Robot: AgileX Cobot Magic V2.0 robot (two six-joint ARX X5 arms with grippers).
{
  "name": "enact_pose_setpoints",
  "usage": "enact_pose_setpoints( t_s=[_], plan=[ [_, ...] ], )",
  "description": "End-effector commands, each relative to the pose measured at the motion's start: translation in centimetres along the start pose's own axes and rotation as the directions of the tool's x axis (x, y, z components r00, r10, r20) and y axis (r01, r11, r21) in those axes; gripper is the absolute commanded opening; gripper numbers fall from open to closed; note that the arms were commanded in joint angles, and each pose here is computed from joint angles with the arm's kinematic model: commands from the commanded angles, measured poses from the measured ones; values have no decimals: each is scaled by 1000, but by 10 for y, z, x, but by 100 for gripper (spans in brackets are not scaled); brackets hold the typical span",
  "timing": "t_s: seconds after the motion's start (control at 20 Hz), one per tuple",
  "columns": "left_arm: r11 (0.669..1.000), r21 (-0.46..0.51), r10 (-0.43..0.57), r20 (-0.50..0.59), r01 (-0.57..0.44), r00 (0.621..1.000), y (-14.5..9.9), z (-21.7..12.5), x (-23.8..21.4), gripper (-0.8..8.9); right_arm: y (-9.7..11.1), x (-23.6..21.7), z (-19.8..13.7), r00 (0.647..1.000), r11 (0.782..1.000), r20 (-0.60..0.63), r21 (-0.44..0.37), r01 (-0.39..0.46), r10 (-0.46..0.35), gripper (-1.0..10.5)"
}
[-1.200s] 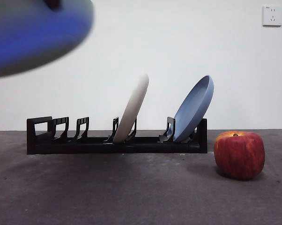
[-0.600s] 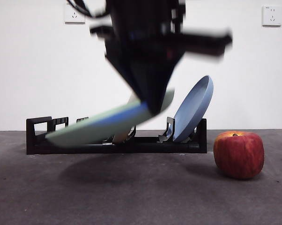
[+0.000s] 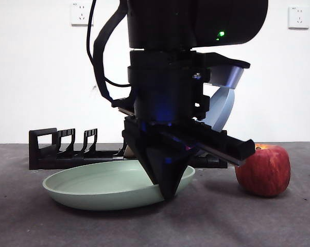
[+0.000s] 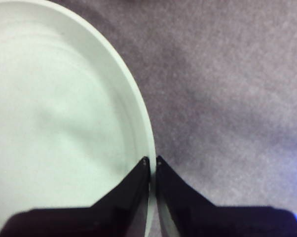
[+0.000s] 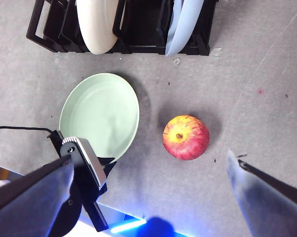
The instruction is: Take the green plate from the plate rack,put the plate on the table,take the apple from the table,put the apple in the plate
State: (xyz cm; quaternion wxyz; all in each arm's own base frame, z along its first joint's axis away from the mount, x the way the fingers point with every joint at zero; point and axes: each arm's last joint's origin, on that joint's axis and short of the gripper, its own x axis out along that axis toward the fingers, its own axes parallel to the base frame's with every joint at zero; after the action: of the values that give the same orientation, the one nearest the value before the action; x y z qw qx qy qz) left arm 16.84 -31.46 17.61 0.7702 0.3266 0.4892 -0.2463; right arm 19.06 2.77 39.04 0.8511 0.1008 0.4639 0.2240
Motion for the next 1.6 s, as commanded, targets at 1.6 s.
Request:
enact_pose_setpoints(
  t_s=[1.6],
  plan=[
    [879, -16, -230, 861, 476, 454, 137, -167, -301, 165, 17, 13, -29, 986, 986, -81, -86, 142, -149, 563]
  ],
)
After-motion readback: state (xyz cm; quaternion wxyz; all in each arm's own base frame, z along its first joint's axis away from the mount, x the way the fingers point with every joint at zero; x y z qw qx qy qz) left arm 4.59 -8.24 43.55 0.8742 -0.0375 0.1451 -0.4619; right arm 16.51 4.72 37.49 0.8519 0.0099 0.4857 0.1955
